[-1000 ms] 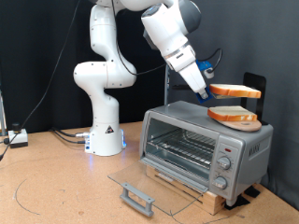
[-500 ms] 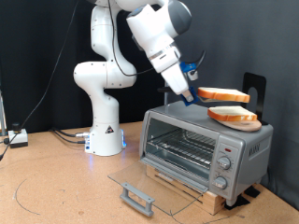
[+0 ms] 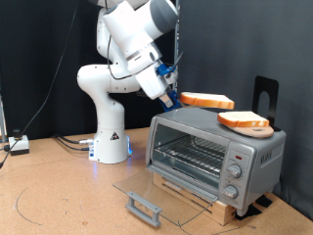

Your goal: Make a piece of toast with the oven

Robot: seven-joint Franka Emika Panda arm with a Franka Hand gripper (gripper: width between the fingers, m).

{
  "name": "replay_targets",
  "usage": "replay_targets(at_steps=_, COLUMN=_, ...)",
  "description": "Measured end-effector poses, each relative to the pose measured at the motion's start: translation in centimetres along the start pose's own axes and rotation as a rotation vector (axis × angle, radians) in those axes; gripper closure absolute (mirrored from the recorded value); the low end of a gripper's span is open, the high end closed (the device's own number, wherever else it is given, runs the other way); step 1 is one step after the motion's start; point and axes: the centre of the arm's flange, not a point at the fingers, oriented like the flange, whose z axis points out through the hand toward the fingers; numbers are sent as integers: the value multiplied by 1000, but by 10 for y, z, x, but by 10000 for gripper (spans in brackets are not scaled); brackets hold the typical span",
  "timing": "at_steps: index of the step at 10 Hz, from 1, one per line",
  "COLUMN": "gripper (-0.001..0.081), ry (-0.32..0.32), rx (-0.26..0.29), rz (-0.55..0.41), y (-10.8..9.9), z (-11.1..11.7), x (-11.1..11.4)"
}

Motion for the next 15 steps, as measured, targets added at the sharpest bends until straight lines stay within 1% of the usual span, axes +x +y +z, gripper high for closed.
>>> replay_targets(at_steps=3, gripper=390, ry=-27, rx=-29, rz=-10, y=40, z=-26, x=-17)
replay_targets(at_steps=6, gripper=390, ry=-56, rx=-42, rz=-19, y=76, z=-50, x=-40)
replay_targets(at_steps=7, gripper=390, ry=-63, rx=-35, rz=-20, y=82, z=-55, x=-45)
replay_targets(at_steps=8, gripper=390, ry=-64, rx=-35, rz=-19, y=81, z=-54, x=-45)
replay_targets(at_steps=9, gripper=390, ry=-71, rx=-32, rz=-36, y=82, z=-50, x=-47)
replay_targets(at_steps=10, gripper=390, ry=-88, rx=-23, rz=-65, y=85, z=-40, x=-52)
replay_targets(at_steps=13, gripper=390, ry=-160, rx=18, rz=-122, y=102, z=-2, x=-67)
replay_targets(at_steps=15, gripper=390, ry=-205, rx=30, rz=-159, y=114, z=24, x=-72)
